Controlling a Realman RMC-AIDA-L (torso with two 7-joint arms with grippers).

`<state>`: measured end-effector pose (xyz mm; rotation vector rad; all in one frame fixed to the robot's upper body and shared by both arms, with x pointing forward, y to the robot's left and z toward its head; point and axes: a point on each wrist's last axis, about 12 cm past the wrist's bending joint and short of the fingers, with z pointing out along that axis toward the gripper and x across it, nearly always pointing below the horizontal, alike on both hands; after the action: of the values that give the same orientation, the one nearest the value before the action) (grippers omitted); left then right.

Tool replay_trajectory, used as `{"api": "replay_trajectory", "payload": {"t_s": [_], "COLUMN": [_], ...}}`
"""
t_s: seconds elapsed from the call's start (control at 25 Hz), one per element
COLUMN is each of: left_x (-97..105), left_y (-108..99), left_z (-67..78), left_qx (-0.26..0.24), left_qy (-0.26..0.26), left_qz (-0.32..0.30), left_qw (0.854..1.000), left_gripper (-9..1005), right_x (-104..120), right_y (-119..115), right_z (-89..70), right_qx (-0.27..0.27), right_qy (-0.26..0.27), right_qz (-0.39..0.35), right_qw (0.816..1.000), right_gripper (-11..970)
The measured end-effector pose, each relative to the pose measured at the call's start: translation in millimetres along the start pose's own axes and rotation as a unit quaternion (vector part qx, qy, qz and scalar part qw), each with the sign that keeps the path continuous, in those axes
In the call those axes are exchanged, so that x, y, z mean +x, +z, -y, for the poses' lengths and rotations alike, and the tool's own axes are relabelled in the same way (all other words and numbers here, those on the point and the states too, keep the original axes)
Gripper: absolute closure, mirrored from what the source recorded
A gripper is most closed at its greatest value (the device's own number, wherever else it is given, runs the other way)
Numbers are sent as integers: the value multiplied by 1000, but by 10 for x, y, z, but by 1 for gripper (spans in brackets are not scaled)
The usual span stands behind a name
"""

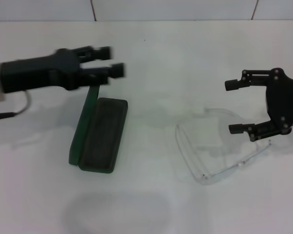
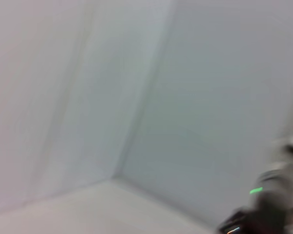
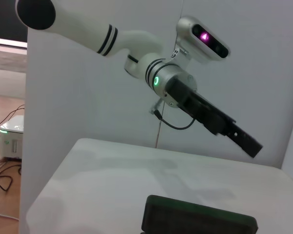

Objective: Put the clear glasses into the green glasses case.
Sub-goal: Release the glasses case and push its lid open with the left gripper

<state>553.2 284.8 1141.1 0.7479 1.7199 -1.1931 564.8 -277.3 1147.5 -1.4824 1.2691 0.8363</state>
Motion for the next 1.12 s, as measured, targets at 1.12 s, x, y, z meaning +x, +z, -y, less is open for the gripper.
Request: {"api": "replay_trajectory", "payload": {"t_s": [1.12], "left_x": [399], "left_y": [-246], "left_z": [-125], "left_qx": [-200], "left_qy": [-159], "left_qz": [-158], "left_qw": [954], "left_gripper": [214], "right_x": [-42], "right_y": [135], "right_z": [-29], "right_qx": [-22], "right_qy": [-24], "right_qz": [-2], "right_qw": [999], "right_gripper": [114]}}
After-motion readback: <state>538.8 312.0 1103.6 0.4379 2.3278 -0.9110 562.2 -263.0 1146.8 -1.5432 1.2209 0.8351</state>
